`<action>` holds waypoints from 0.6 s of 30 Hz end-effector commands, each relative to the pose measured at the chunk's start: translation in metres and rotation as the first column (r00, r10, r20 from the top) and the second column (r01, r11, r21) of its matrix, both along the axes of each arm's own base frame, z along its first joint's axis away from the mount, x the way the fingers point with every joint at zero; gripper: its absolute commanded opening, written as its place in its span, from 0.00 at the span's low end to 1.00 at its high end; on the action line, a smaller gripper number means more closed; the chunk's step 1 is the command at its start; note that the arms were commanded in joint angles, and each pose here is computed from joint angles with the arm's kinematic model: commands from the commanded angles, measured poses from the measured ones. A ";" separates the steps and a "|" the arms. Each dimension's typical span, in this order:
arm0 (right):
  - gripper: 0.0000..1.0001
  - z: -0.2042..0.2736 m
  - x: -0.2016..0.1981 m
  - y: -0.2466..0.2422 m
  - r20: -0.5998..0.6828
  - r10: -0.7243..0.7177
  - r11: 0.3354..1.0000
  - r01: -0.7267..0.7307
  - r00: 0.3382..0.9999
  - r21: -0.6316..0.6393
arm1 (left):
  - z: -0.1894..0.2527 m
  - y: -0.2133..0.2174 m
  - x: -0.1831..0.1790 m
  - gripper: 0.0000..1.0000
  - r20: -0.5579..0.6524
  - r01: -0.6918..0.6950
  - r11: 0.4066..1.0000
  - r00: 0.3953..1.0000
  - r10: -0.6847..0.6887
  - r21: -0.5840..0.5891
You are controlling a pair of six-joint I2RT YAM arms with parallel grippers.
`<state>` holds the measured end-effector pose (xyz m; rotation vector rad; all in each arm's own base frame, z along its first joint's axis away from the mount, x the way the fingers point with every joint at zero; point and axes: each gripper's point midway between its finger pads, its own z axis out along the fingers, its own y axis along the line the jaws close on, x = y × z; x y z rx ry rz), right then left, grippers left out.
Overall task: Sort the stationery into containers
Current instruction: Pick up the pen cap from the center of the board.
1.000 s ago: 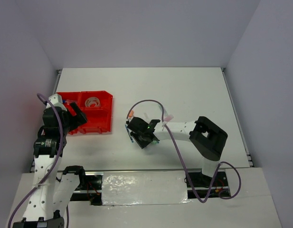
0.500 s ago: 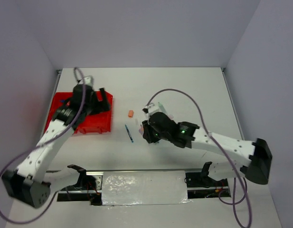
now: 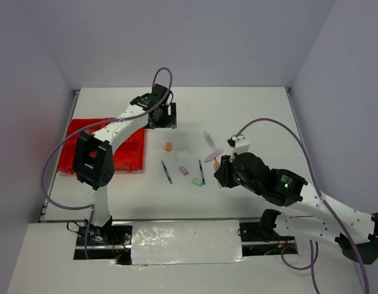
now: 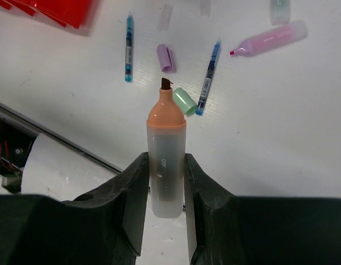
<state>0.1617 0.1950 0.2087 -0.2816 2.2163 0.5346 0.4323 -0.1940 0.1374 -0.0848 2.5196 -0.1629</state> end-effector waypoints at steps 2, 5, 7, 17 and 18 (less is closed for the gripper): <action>0.00 -0.002 -0.001 -0.006 -0.001 -0.018 1.000 0.018 1.000 0.000 | -0.018 -0.012 -0.010 0.94 -0.053 0.071 0.994 0.996 -0.067 0.081; 0.00 -0.007 -0.002 -0.002 -0.011 -0.002 1.000 0.002 1.000 0.000 | -0.039 -0.016 -0.013 0.88 -0.089 0.083 0.990 0.993 -0.073 0.113; 0.00 -0.008 -0.003 -0.001 -0.011 0.000 1.000 0.000 1.000 0.009 | -0.051 -0.016 -0.017 0.88 -0.105 0.080 0.988 0.992 -0.067 0.128; 0.00 -0.013 -0.006 0.008 -0.024 0.044 0.999 -0.043 0.999 0.030 | -0.093 -0.018 -0.027 0.71 -0.162 0.098 0.986 0.984 -0.076 0.133; 0.00 -0.013 -0.007 0.009 -0.024 0.049 0.998 -0.049 0.999 0.030 | -0.095 -0.020 -0.028 0.71 -0.166 0.106 0.987 0.983 -0.085 0.125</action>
